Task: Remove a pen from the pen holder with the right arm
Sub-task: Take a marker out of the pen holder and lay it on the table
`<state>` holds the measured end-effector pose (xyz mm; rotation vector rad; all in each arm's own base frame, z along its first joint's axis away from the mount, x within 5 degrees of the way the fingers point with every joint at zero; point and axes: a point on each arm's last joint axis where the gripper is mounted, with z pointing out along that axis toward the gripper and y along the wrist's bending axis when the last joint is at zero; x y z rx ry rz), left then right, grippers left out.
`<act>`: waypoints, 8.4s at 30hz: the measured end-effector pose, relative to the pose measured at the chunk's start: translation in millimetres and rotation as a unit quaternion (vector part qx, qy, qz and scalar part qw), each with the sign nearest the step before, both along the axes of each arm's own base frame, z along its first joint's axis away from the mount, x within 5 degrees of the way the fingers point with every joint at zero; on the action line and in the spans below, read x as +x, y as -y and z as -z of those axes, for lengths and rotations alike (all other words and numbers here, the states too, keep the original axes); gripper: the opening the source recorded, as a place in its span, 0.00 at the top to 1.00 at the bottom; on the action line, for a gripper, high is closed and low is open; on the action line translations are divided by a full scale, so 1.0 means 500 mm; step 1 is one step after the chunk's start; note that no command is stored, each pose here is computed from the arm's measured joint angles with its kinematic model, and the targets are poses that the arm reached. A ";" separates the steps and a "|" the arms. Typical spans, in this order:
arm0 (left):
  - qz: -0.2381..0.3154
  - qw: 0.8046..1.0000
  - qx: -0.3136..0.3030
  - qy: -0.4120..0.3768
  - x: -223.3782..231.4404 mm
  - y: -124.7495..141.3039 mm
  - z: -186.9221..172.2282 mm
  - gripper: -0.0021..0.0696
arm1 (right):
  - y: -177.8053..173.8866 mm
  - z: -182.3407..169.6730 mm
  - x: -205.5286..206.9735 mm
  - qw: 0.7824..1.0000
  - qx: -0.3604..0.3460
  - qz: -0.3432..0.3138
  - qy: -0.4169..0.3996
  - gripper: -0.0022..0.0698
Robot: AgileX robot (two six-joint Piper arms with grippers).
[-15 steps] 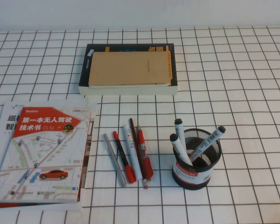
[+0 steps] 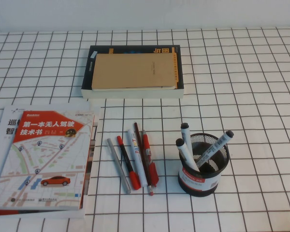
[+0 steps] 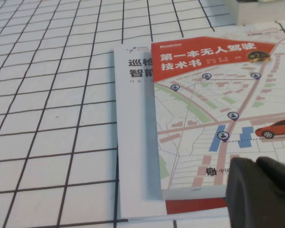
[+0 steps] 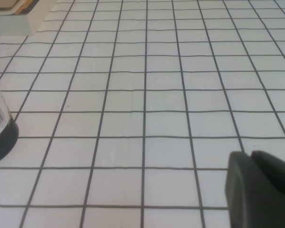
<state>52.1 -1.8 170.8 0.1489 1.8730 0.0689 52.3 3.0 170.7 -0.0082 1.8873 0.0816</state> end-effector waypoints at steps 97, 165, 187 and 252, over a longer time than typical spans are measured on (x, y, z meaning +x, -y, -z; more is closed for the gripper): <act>0.000 1.000 0.000 0.000 0.000 0.000 0.000 0.98 | -0.192 -0.233 0.215 0.946 0.140 -0.244 -0.162 0.99; 0.000 1.000 0.000 0.000 0.000 0.000 0.000 0.98 | -0.309 0.005 0.292 0.962 0.242 -0.119 0.041 0.43; 0.000 1.000 0.000 0.000 0.000 0.000 0.000 0.98 | -0.326 0.015 0.308 0.962 0.242 -0.122 0.046 0.65; 0.000 1.000 0.000 0.000 0.000 0.000 0.000 0.98 | -0.486 -0.427 0.322 0.886 0.016 -0.359 -0.292 0.81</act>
